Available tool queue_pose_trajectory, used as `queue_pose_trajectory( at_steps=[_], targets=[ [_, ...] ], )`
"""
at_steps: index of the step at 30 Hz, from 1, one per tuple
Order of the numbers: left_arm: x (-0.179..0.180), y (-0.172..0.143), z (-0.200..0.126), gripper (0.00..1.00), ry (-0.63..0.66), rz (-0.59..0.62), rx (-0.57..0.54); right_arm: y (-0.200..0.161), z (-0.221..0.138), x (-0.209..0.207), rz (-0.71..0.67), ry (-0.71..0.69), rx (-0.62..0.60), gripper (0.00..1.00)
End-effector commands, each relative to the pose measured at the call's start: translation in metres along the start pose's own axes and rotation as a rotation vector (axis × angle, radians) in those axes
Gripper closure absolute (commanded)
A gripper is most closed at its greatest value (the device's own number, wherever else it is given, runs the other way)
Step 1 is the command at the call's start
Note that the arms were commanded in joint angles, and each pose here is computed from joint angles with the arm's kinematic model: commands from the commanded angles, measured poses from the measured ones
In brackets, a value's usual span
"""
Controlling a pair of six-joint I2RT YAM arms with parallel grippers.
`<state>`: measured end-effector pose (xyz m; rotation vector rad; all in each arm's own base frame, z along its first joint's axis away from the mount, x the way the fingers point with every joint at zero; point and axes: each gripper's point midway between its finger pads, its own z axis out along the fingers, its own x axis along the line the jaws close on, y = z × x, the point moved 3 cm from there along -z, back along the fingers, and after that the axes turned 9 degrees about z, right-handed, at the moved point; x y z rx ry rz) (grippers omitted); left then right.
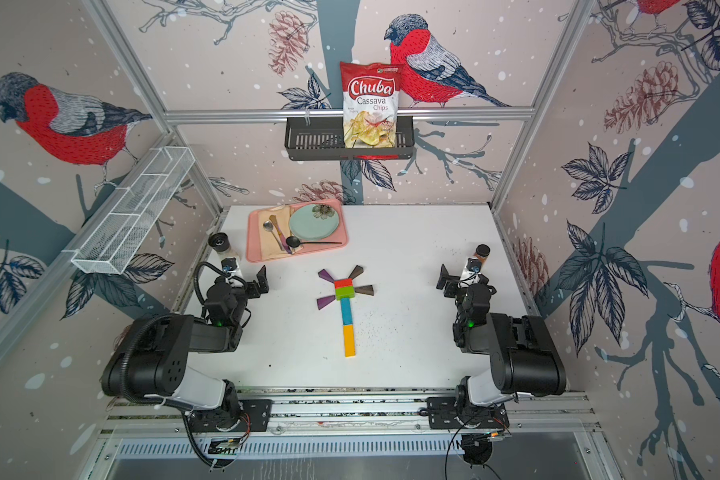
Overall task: Assemble a small pinwheel with building blocks
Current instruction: Reset both arms
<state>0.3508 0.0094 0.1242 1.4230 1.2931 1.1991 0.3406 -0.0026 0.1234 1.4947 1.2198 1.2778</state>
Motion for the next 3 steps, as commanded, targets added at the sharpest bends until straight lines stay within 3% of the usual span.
queue_pose_trajectory(
  at_steps=[1, 3],
  targets=[
    [-0.0023, 0.0037, 0.0011, 0.01, -0.010, 0.031, -0.012, 0.0062, 0.0007, 0.0027, -0.011, 0.014, -0.024, 0.01],
    [-0.0026, 0.0034, 0.0010, 0.01, -0.013, 0.031, -0.012, 0.0068, 0.0009, 0.0027, -0.012, 0.014, -0.026, 0.01]
  ],
)
